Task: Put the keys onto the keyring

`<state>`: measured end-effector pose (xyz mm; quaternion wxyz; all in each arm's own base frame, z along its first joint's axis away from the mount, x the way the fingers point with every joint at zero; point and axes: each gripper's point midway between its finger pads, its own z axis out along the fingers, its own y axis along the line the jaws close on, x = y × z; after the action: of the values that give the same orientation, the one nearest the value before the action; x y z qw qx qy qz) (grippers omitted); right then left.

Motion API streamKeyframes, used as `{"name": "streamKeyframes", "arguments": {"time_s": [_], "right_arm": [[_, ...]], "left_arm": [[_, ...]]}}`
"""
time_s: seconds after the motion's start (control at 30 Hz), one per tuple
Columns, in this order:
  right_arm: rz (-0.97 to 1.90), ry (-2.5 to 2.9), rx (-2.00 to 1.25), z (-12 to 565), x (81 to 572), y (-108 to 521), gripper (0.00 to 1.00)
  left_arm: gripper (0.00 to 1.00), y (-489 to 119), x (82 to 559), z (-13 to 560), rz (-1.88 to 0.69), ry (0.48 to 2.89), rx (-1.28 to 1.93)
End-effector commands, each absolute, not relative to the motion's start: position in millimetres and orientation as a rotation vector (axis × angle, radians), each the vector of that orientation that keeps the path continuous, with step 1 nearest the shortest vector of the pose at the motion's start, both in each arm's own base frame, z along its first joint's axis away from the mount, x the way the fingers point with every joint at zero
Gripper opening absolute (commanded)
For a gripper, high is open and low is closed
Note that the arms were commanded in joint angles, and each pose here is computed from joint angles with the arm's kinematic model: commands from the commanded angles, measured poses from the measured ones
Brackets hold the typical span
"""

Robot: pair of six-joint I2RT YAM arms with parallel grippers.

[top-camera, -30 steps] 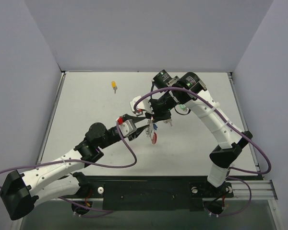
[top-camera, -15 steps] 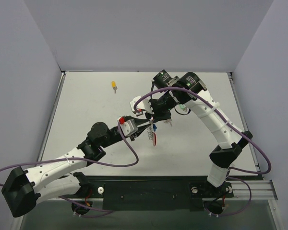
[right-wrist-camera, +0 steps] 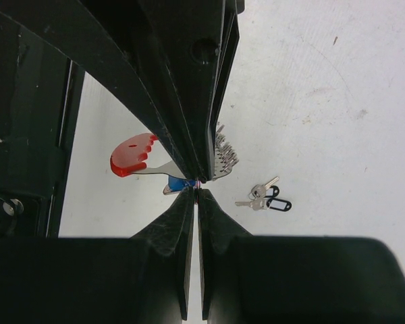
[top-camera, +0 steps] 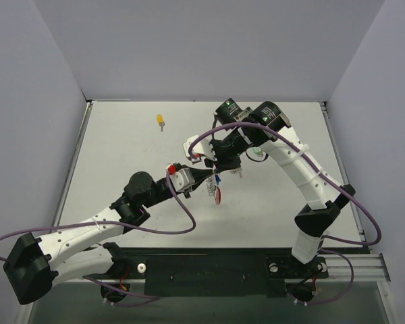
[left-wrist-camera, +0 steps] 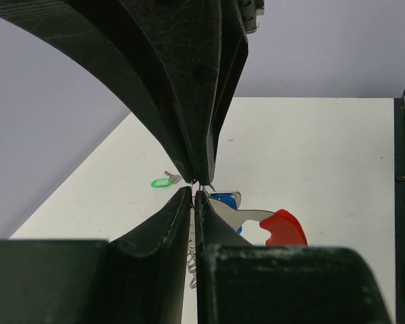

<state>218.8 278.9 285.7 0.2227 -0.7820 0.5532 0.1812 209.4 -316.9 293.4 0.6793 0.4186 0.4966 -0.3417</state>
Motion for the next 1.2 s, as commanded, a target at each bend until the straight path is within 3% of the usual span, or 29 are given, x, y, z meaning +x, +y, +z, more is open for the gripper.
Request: {"name": "streamKeyframes", "arguments": {"time_s": [0.0,0.1,0.4,0.47,0.6,0.7,0.83,1.17], "right_arm": [[0.599,1.636,-2.254,279,183,250,0.00],[0.599,1.637,-2.255,279,183,249,0.00],[0.599,1.634,-2.250,280,183,250,0.00],[0.600,1.632,-2.252,280,182,250,0.00],[0.616,1.640,-2.245,280,181,250,0.00],[0.634,1.647,-2.225,282,179,251,0.22],[0.674,1.626,-2.180,293,180,253,0.39],[0.718,1.565,-2.012,330,201,262,0.41]], "left_arm": [[0.18,-320,206,313,-0.791,1.061,0.924],[0.22,-320,207,313,-0.793,1.065,0.919],[0.18,-322,207,311,-0.799,1.076,0.929],[0.00,-324,206,309,-0.806,1.080,0.951],[0.00,-321,208,313,-0.838,1.112,0.886],[0.00,-312,210,324,-0.879,1.105,0.782],[0.00,-296,208,346,-0.990,1.058,0.618],[0.00,-269,198,366,-1.117,0.919,0.412]]}}
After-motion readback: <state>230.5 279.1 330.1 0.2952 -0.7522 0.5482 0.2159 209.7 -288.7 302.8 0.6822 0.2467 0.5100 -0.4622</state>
